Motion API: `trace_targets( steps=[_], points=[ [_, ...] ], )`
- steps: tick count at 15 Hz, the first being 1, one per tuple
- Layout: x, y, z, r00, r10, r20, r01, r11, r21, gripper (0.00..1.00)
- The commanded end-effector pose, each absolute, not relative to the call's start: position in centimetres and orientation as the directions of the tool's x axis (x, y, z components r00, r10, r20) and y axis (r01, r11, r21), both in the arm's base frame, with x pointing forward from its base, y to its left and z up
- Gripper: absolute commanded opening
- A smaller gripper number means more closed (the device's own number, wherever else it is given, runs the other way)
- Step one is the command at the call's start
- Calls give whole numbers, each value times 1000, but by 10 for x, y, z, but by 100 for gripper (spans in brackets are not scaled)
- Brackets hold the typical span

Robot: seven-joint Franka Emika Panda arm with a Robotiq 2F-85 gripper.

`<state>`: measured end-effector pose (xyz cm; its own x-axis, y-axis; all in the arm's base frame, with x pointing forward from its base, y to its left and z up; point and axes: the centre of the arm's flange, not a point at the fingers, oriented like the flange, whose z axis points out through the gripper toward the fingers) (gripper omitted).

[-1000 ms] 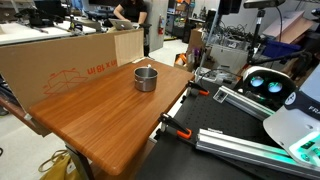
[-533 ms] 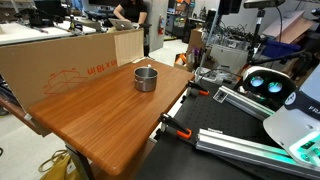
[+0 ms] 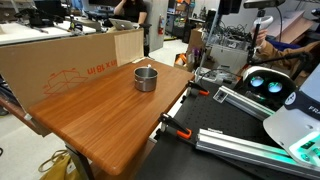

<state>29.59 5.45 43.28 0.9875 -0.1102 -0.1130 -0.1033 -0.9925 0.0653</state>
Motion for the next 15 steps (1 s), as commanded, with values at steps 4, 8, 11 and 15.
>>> trace_targets(
  steps=[4, 8, 11, 15],
  points=[
    [296, 55, 433, 987, -110, -113, -103, -993, 65, 100],
    [311, 49, 428, 974, -196, -113, -202, -978, -42, 100],
    [329, 36, 419, 947, -295, -128, -312, -941, -134, 100],
    [365, -1, 401, 875, -467, -129, -484, -840, -244, 100]
  ],
)
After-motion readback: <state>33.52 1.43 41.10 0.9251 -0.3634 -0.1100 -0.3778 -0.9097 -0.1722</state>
